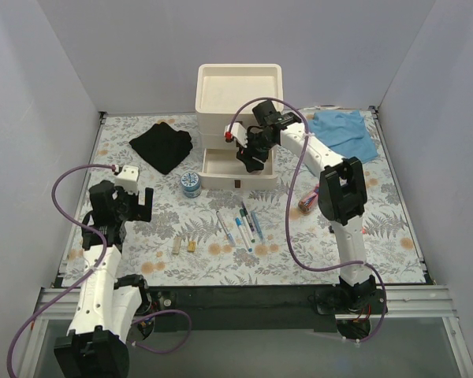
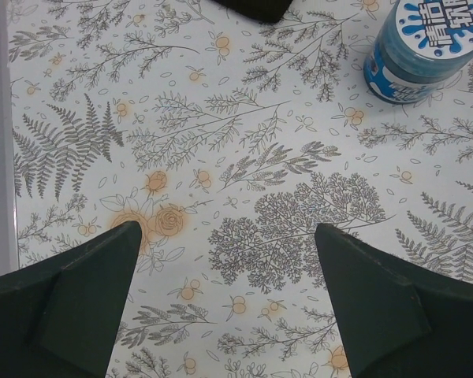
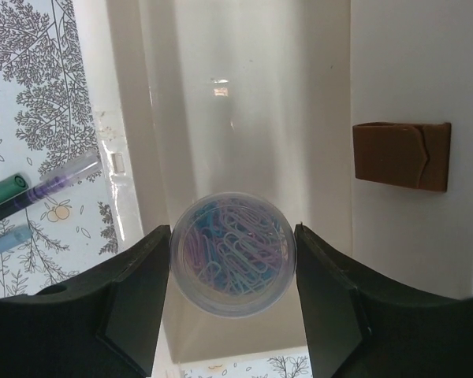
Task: Sort the stationery into containers
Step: Place the stationery in the drawer, then pick up the stationery from the center of the board.
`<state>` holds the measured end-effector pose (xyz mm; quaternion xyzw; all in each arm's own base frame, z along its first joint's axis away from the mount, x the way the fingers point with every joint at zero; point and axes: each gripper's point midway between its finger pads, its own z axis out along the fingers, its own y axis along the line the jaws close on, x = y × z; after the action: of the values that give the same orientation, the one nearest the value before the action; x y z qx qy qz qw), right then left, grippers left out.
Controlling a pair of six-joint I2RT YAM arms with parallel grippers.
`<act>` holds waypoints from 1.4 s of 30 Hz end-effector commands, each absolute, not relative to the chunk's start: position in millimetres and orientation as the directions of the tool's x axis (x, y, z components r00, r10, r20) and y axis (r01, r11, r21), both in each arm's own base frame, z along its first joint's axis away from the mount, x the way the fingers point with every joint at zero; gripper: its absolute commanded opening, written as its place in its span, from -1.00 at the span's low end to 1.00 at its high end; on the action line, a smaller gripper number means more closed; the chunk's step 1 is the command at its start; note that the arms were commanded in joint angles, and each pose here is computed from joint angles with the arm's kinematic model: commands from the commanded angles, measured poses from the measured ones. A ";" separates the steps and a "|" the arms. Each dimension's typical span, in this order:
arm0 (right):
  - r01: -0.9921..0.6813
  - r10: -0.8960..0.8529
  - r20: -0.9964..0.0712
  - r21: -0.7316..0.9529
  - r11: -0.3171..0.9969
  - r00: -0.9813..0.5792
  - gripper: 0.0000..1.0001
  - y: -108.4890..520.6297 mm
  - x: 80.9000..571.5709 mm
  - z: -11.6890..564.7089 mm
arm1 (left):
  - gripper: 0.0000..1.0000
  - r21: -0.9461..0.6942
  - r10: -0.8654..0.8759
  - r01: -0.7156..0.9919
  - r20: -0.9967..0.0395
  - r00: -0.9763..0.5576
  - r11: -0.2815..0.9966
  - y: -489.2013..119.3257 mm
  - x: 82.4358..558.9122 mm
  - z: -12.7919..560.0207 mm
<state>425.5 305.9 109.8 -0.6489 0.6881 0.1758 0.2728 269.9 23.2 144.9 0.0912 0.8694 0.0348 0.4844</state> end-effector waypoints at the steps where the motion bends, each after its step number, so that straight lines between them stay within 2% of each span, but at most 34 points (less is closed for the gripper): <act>1: -0.986 -0.747 -0.665 -0.131 0.102 0.012 0.38 316.4 429.1 133.2 | 0.88 0.119 0.183 0.158 -0.846 -0.501 0.980 13.8 268.8 158.4; 2: -0.985 -0.743 -0.669 -0.133 0.107 0.010 0.47 315.1 426.6 139.4 | 0.88 0.114 0.186 0.170 -0.845 -0.502 0.979 11.7 268.3 158.4; 6: -0.984 -0.740 -0.672 -0.136 0.111 0.010 0.50 307.5 416.2 150.9 | 0.87 0.056 0.190 0.253 -0.815 -0.547 0.966 -2.9 262.8 148.1; 9: -0.980 -0.728 -0.685 -0.163 0.114 0.029 0.55 303.5 408.6 172.2 | 0.88 0.021 0.256 0.393 -0.791 -0.555 0.919 -22.2 255.7 145.7; 13: -0.980 -0.708 -0.706 -0.156 0.127 0.021 0.56 290.6 380.8 194.9 | 0.88 0.022 0.400 0.600 -0.765 -0.505 0.800 -46.0 238.5 146.8; 15: -0.979 -0.674 -0.738 -0.161 0.127 0.034 0.55 284.6 358.8 218.8 | 0.88 0.010 0.488 0.691 -0.716 -0.500 0.723 -52.0 222.7 136.3; 19: -0.980 -0.640 -0.767 -0.094 0.174 -0.041 0.53 266.4 313.8 221.0 | 0.73 -0.079 0.564 0.767 -0.632 -0.532 0.636 -64.2 196.3 117.5; 20: -0.983 -0.657 -0.750 -0.045 0.176 -0.084 0.52 258.5 299.3 199.0 | 0.71 -0.088 0.574 0.772 -0.616 -0.539 0.629 -65.5 192.3 115.1; 22: -0.980 -0.639 -0.765 -0.061 0.190 -0.076 0.52 251.5 284.6 200.9 | 0.67 -0.085 0.615 0.807 -0.602 -0.509 0.585 -77.2 184.5 109.0; 24: -0.979 -0.652 -0.751 -0.034 0.199 -0.106 0.51 240.9 267.7 178.1 | 0.57 -0.044 0.665 0.835 -0.581 -0.468 0.549 -83.0 182.2 101.8; 25: -0.972 -0.621 -0.781 -0.093 0.215 -0.063 0.53 241.0 271.4 190.4 | 0.54 -0.056 0.667 0.823 -0.557 -0.495 0.565 -82.3 179.7 92.6; 27: -0.965 -0.618 -0.782 -0.098 0.243 -0.077 0.54 236.9 268.0 181.7 | 0.46 -0.076 0.677 0.816 -0.518 -0.523 0.572 -81.3 177.9 84.0; 31: -0.953 -0.601 -0.793 -0.096 0.289 -0.102 0.55 235.1 270.3 182.2 | 0.29 -0.154 0.606 0.715 -0.430 -0.670 0.682 -80.0 181.0 65.7; 42: -0.951 -0.603 -0.792 -0.106 0.290 -0.096 0.55 231.7 266.6 178.1 | 0.17 -0.159 0.504 0.593 -0.383 -0.774 0.789 -89.0 190.0 41.2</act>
<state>263.0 228.7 170.2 -0.5577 0.7107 0.2239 0.3658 179.2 -85.9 45.8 0.3305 0.9197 -0.1536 0.1463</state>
